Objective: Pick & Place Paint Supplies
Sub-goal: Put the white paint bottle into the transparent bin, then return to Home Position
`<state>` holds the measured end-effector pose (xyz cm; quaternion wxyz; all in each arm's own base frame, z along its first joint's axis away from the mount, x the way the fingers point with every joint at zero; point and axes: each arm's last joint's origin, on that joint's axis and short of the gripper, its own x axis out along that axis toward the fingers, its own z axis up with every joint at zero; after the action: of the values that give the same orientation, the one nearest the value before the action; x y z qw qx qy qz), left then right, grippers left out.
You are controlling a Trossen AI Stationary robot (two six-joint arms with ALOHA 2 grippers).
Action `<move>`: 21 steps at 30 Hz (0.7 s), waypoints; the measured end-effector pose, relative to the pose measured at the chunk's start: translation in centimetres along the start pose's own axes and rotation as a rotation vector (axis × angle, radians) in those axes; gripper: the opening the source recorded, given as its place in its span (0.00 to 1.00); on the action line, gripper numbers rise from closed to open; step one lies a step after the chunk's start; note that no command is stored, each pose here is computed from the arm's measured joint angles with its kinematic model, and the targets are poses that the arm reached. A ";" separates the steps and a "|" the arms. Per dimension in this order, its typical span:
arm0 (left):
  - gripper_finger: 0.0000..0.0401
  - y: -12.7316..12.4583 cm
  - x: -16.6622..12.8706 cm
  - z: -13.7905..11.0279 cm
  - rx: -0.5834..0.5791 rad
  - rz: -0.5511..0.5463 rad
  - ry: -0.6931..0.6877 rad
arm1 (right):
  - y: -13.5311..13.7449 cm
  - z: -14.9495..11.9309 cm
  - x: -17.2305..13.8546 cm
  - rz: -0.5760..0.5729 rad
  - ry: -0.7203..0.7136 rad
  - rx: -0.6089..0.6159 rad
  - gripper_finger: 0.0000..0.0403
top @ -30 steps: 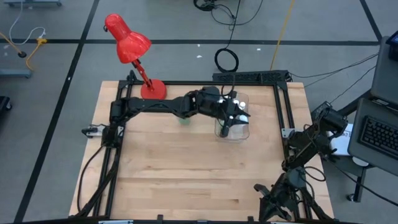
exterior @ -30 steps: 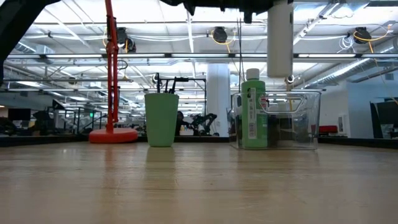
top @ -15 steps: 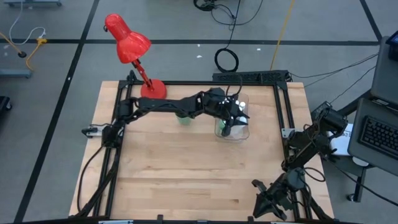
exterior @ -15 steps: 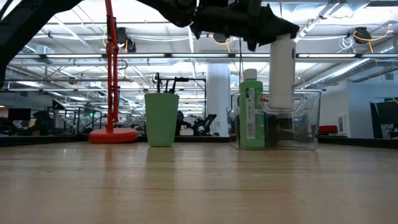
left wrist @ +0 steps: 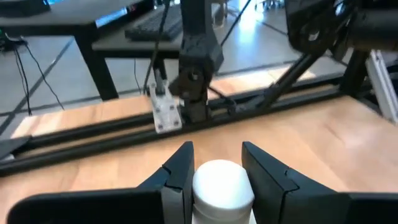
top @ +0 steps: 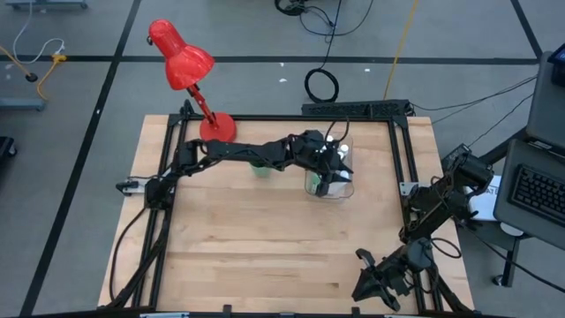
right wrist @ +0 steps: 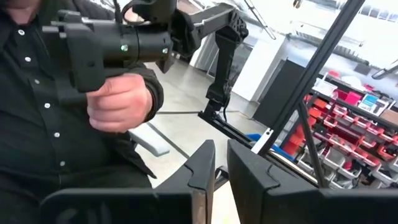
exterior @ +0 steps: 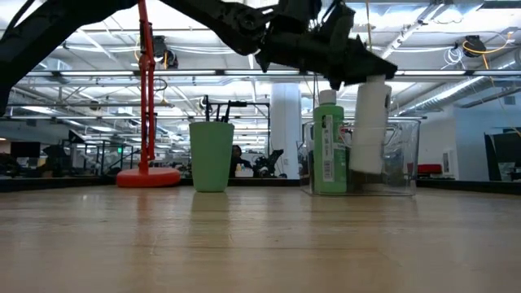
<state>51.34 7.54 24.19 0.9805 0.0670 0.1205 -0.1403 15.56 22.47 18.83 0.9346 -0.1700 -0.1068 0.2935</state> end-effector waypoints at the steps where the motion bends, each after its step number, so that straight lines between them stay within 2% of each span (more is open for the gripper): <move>1: 0.25 0.0 0.1 -0.2 0.000 -0.003 0.007 | 0.0 0.0 0.0 0.001 0.002 0.001 0.08; 10: 0.25 0.0 0.4 -1.3 -0.009 -0.003 0.055 | -0.1 -0.1 0.0 -0.001 0.003 0.000 0.08; 16: 0.25 0.2 0.3 -1.4 -0.058 0.022 0.077 | -0.1 -0.1 0.0 -0.002 0.003 0.000 0.08; 21: 0.36 0.3 0.2 -1.6 -0.105 0.049 0.110 | -0.1 -0.1 0.0 -0.002 0.003 0.000 0.08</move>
<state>51.24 8.01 22.65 0.9777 0.0258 0.1796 -0.1060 15.61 22.42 18.80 0.9350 -0.1705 -0.1056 0.2924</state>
